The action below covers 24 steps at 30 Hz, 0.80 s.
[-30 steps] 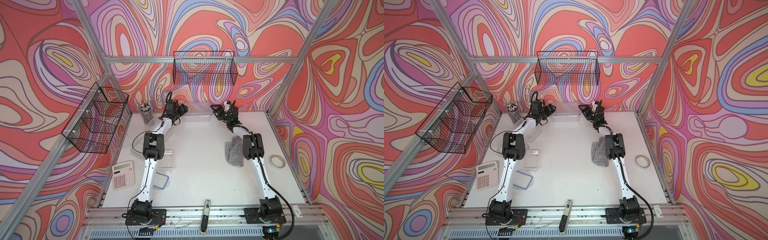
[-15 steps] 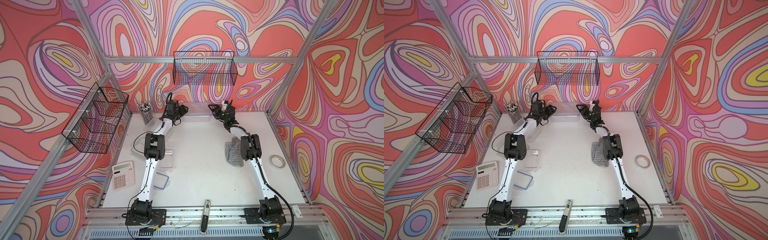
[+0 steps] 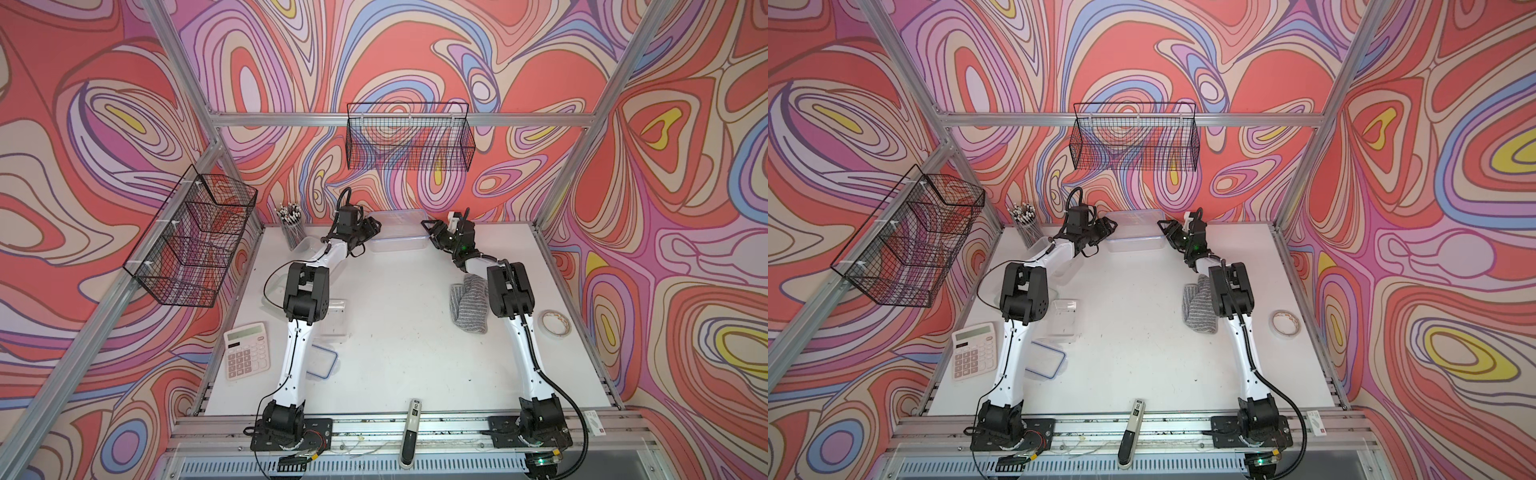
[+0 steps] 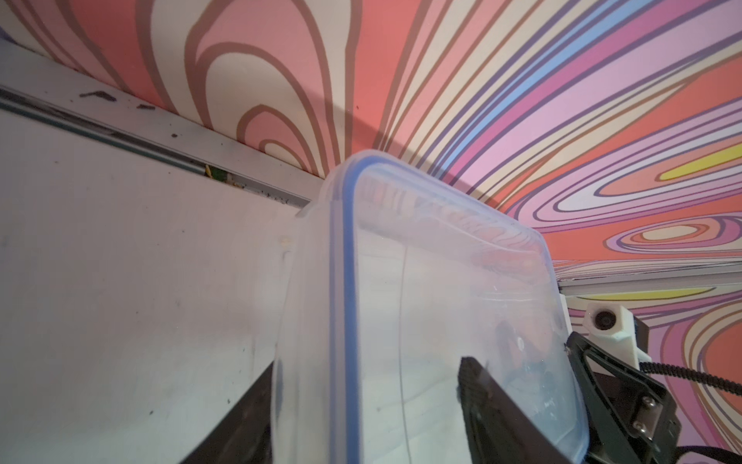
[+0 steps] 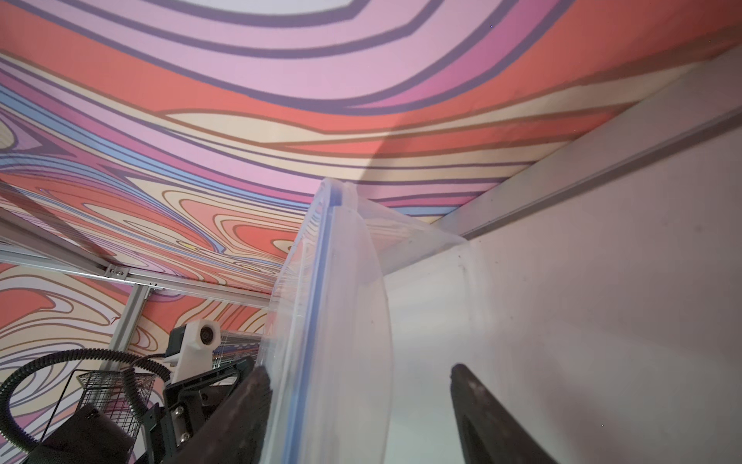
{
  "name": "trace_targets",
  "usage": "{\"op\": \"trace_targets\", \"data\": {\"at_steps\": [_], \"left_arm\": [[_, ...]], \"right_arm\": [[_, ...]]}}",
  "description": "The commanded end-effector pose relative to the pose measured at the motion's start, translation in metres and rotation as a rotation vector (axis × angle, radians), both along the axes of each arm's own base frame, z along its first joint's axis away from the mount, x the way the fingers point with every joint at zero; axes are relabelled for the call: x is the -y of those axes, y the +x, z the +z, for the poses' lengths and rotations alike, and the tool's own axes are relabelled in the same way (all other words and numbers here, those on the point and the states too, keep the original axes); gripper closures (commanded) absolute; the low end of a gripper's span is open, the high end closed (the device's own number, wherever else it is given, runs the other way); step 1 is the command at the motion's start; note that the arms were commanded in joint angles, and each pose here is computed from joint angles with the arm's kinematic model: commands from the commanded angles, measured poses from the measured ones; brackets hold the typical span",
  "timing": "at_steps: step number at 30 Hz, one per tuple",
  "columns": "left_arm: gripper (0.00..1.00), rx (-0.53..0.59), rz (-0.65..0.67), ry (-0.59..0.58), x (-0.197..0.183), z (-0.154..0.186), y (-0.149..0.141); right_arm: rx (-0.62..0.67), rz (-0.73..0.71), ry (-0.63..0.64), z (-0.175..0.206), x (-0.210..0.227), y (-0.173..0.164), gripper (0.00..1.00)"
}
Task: Wipe the insides of the lunch boxes
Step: Move the lunch box to the center of the board.
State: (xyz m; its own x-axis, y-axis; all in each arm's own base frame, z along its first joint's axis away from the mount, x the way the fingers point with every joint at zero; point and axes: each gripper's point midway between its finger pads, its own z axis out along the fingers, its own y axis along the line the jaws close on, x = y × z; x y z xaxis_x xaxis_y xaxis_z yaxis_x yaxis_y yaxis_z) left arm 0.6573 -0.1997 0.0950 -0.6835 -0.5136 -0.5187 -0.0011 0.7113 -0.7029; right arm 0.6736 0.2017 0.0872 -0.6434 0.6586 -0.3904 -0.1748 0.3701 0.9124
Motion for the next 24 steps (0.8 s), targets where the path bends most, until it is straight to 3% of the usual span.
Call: {"op": "trace_targets", "data": {"at_steps": [1, 13, 24], "left_arm": [[0.33, -0.037, -0.17, -0.009, 0.058, -0.001, -0.042], [0.34, -0.125, -0.177, 0.05, 0.056, -0.008, -0.102], [0.34, -0.187, -0.147, 0.065, 0.043, -0.023, -0.144]], "right_arm": [[0.099, 0.18, 0.04, 0.055, -0.057, -0.04, 0.3], [0.051, 0.182, -0.025, 0.058, -0.055, -0.116, 0.33], [-0.014, 0.168, 0.017, 0.045, -0.056, -0.168, 0.35]]}}
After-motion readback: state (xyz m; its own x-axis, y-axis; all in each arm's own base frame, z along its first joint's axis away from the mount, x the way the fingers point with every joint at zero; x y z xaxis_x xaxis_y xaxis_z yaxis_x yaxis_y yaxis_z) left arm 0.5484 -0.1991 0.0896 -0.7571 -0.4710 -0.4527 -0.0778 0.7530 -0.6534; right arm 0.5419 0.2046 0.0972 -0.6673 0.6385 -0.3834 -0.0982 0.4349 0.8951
